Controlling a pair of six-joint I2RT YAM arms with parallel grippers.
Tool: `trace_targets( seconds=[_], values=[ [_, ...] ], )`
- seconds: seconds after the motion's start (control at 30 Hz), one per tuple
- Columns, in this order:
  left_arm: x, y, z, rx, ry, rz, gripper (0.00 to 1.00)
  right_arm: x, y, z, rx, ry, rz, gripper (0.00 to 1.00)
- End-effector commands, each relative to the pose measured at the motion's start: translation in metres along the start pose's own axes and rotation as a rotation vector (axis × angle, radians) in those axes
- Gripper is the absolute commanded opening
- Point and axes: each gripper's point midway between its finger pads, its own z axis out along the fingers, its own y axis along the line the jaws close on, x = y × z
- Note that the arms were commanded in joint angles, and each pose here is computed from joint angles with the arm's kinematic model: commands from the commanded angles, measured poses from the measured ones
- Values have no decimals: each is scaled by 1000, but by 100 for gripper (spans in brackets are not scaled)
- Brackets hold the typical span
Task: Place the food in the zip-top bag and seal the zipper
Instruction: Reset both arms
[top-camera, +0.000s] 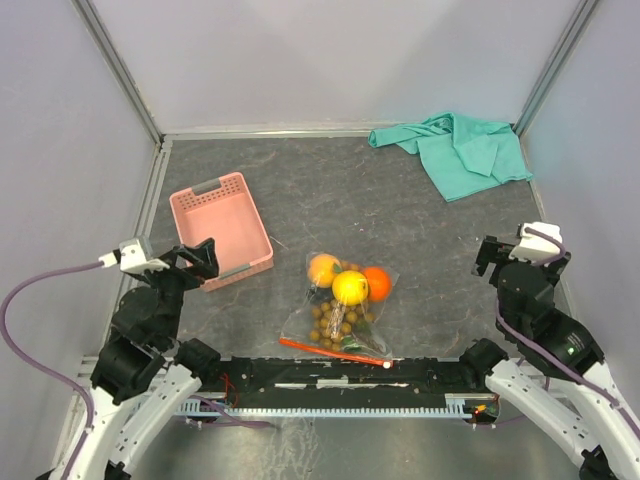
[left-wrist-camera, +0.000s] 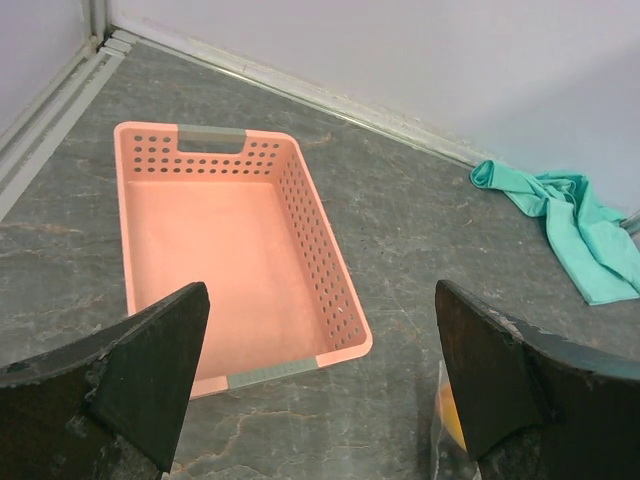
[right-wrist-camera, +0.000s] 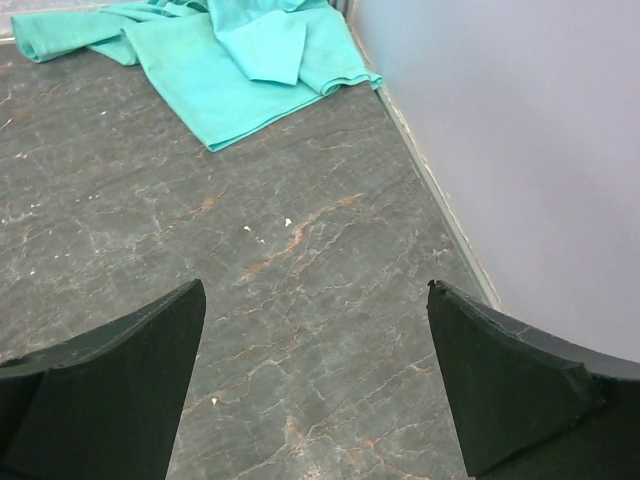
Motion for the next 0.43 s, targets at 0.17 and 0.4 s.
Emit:
trace_targets(
  seconds=[0.17,0.4],
  values=[
    [15,18,-10,-12,-52,-77,100,1,-22,-4,76,-47,44,99],
    [13,19,-14,7,-69,-87,99,-2,-17,-4,47,-44,26,99]
  ],
)
